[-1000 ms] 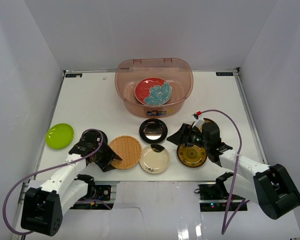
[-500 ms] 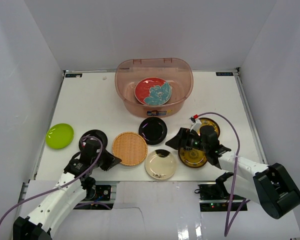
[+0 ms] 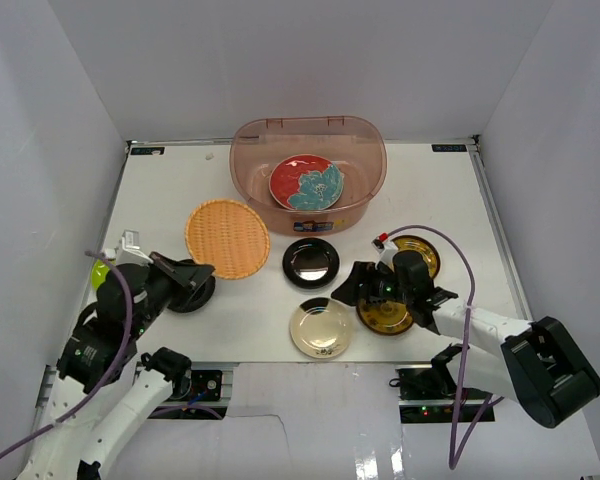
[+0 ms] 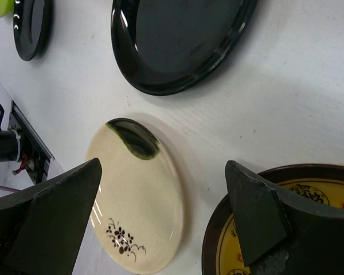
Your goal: Place the plates into the plastic bin on the countertop
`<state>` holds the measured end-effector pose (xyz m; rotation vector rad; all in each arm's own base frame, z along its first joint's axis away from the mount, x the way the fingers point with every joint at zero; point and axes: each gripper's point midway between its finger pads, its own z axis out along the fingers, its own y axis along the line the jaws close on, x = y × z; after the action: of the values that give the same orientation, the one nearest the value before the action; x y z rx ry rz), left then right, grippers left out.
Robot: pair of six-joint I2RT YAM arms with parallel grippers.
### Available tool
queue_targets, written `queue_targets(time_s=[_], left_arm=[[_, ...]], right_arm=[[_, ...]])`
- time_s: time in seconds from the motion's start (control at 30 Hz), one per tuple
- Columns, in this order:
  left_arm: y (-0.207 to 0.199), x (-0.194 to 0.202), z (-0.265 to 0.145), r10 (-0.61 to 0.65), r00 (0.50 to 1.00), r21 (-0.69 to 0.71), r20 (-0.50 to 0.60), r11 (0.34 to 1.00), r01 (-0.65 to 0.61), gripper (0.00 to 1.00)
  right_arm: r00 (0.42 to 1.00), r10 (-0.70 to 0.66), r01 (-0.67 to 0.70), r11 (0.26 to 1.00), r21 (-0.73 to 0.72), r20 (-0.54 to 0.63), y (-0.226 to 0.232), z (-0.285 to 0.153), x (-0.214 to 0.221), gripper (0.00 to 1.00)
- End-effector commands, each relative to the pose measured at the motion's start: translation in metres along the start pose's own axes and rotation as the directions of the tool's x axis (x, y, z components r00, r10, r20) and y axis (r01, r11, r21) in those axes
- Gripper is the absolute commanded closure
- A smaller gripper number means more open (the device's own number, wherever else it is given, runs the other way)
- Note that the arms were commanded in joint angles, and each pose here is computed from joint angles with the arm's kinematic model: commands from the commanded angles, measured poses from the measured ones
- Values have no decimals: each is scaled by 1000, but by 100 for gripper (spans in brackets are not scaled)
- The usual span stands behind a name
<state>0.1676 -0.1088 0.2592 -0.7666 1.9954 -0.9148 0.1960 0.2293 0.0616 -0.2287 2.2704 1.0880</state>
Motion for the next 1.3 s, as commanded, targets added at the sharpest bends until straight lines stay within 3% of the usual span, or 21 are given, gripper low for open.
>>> queue_targets(time_s=[0.0,0.1,0.23,0.33,0.43,0.5,0.57,0.6,0.63,0.67,0.77,1.0,1.1,1.13,1.17,1.27], left_arm=[[-47,-20,-19,34,999,133,42,990,-39,100],[-92,-34,-20,61,995,257,74,963,-79,100],[-142,-45,14,153,986,311,73,936,-168,100],[-152,-43,92,225,974,233,12,947,-222,100],[-168,-51,133,265,964,212,22,941,-263,100],[-156,-40,181,277,960,153,-40,951,-268,100],[-151,-34,221,288,954,114,-81,954,-278,100],[-149,-34,233,288,953,99,-90,955,-279,100],[-146,-34,245,289,953,83,-92,956,-282,100],[-141,-33,265,290,952,57,-102,957,-285,100],[-146,-41,291,309,948,42,-80,951,-306,100],[-101,-33,379,268,947,-50,-179,959,-280,100],[-87,-29,403,261,938,-65,-227,957,-282,83],[-91,-31,405,264,938,-49,-226,958,-281,72],[-98,-32,402,272,936,-26,-225,958,-285,51],[-140,-54,376,320,937,71,-141,947,-313,29]], right_arm=[[999,-33,33,999,11,39,1,10,-19,6],[994,14,-19,999,50,112,-2,22,-44,13],[976,71,-95,990,108,208,-10,38,-75,21],[971,114,-151,974,170,210,-28,55,-78,29],[966,149,-185,970,160,214,-30,67,-81,34],[967,175,-205,966,159,185,-35,78,-75,39],[963,201,-230,960,158,178,-40,86,-71,49],[962,207,-235,960,154,177,-40,87,-69,61],[959,214,-242,960,143,183,-38,87,-70,83],[956,207,-234,965,115,206,-35,83,-72,89],[951,174,-196,979,61,255,-18,65,-83,92],[934,-13,-1,999,39,358,22,-3,-103,92],[920,-87,70,996,59,381,39,-34,-111,92],[910,-100,81,995,63,401,48,-49,-117,92],[900,-113,89,993,75,420,51,-57,-122,92],[860,-167,115,984,137,482,60,-78,-151,92]])
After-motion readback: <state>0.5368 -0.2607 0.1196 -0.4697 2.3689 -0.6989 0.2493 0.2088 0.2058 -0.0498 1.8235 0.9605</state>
